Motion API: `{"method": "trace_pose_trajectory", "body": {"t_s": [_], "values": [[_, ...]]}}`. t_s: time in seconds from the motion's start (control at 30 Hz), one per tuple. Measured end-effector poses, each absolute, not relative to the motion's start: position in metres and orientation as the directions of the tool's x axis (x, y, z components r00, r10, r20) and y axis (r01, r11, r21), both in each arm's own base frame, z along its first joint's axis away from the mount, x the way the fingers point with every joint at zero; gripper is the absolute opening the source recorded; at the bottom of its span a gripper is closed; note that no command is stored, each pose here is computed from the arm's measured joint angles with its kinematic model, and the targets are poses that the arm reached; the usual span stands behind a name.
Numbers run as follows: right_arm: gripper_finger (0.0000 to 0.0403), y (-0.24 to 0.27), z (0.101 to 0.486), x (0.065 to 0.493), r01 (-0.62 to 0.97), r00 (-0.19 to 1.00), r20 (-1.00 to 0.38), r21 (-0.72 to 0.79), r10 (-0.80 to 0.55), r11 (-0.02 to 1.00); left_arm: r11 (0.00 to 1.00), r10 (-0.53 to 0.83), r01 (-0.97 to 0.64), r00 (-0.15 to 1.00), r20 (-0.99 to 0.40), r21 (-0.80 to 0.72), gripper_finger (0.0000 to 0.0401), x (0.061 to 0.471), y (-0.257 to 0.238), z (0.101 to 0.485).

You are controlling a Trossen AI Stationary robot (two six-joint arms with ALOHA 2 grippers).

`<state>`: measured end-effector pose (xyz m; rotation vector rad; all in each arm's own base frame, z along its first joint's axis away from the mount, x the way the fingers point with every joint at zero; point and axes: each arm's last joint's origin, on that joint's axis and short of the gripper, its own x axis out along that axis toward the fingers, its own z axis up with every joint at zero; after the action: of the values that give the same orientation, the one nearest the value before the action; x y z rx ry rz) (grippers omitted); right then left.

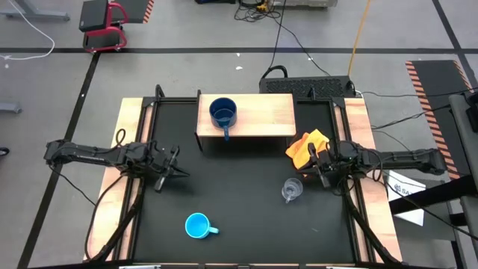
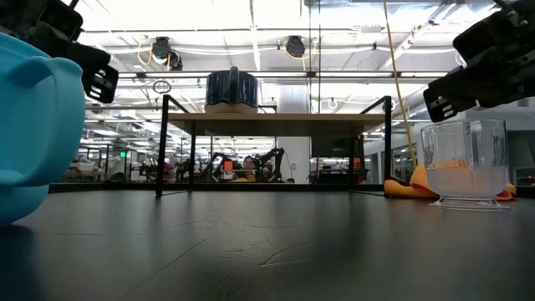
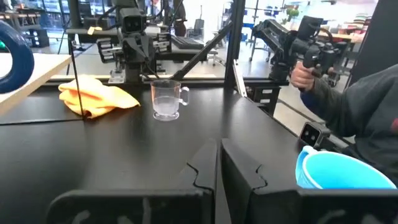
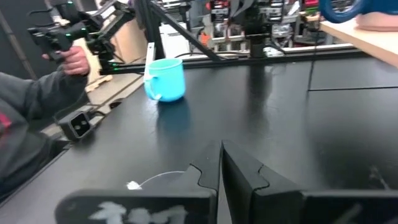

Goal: Stack small to large cups/mugs on shelf
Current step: Put the blue mug on the shelf

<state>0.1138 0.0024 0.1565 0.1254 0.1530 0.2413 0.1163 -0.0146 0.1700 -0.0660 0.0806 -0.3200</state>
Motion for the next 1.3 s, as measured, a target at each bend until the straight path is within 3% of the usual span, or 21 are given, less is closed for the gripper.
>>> {"method": "trace_pose_trajectory", "body": {"t_s": [0.5,0.7,1.13,1.3], "values": [[0.0009,0.002,0.156,0.114,-0.213,0.964,-0.137,0.123,0.23,0.969,0.948,-0.313,0.305,0.944,-0.1,-0.093,0.0021,0.116,-0.015,0.167],[0.0009,0.002,0.156,0.114,-0.213,0.964,-0.136,0.123,0.229,0.969,0.966,-0.247,0.238,0.964,-0.1,-0.099,0.0021,0.117,-0.013,0.167],[0.0009,0.002,0.157,0.114,-0.214,0.964,-0.133,0.122,0.229,0.969,0.971,-0.224,0.228,0.973,0.064,-0.066,0.0021,0.117,-0.012,0.19],[0.0009,0.002,0.157,0.114,-0.213,0.964,-0.133,0.122,0.229,0.969,0.936,-0.35,0.35,0.925,0.146,0.022,0.0021,0.115,-0.016,0.205]]}}
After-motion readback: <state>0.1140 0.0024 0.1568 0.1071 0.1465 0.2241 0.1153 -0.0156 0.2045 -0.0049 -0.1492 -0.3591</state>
